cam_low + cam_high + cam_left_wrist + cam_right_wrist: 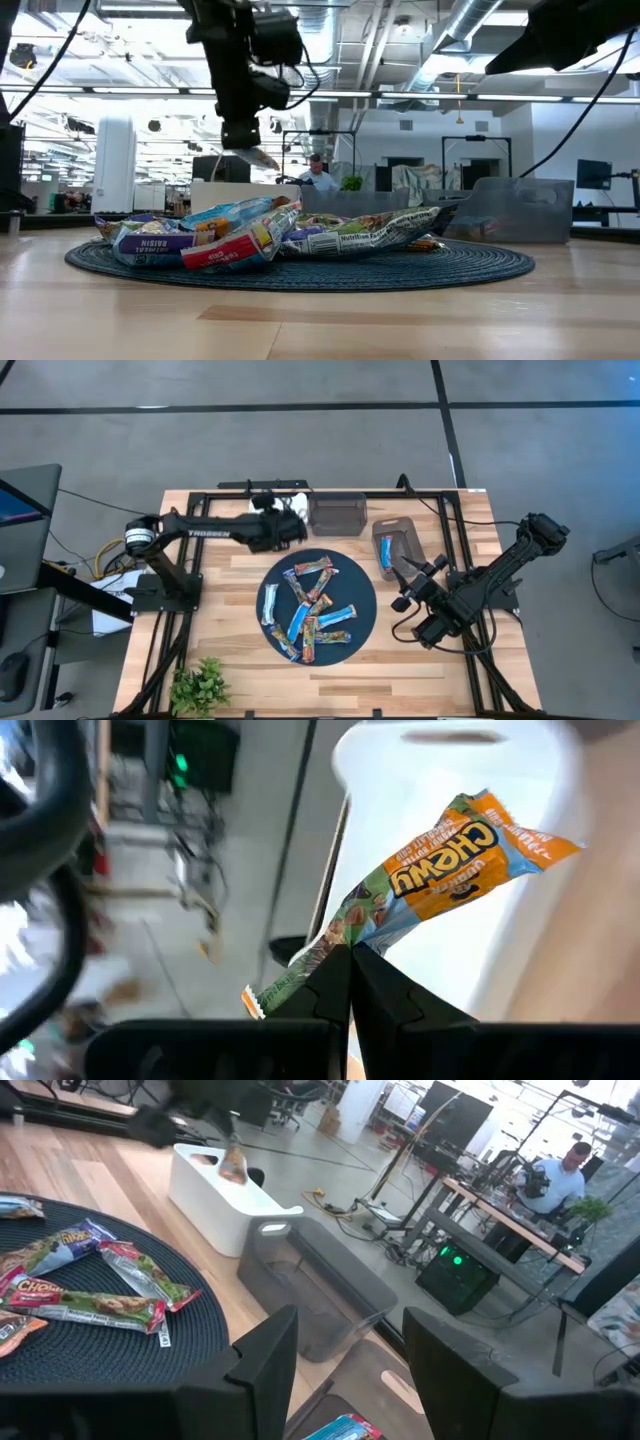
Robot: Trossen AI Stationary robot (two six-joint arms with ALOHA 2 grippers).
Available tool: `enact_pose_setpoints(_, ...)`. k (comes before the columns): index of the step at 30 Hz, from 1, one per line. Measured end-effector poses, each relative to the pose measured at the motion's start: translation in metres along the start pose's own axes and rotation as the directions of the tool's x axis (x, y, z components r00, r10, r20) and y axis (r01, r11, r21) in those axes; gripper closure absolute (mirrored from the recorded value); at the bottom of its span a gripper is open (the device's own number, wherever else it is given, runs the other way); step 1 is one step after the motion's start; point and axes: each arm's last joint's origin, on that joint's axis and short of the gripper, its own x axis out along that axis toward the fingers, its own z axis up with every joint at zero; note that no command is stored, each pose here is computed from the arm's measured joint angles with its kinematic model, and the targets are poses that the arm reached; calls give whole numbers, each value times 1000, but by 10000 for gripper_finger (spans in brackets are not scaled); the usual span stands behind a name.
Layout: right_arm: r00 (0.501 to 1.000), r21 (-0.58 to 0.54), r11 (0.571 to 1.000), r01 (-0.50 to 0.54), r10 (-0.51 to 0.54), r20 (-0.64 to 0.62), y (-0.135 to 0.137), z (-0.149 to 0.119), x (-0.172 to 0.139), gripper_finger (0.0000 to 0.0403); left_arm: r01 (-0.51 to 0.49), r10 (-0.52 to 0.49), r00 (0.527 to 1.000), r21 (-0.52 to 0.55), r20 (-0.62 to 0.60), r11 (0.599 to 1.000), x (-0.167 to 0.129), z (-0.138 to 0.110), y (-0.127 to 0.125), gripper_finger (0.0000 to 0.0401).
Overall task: Pick and place Granola Bars by type
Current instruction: Put the yellow granola bar into the white bin
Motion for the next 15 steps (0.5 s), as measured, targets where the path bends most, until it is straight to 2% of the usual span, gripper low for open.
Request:
enact_pose_setpoints(9, 1000, 3, 1000, 1, -1, 0, 0, 0, 0, 226, 154, -169, 982, -171, -79, 973, 45, -11, 35, 397)
enact_pose_setpoints(15, 1000, 7, 1000, 0, 0, 0, 0, 0, 0, 226, 182, -196, 979, -178, -61, 967, 53, -11, 42, 349)
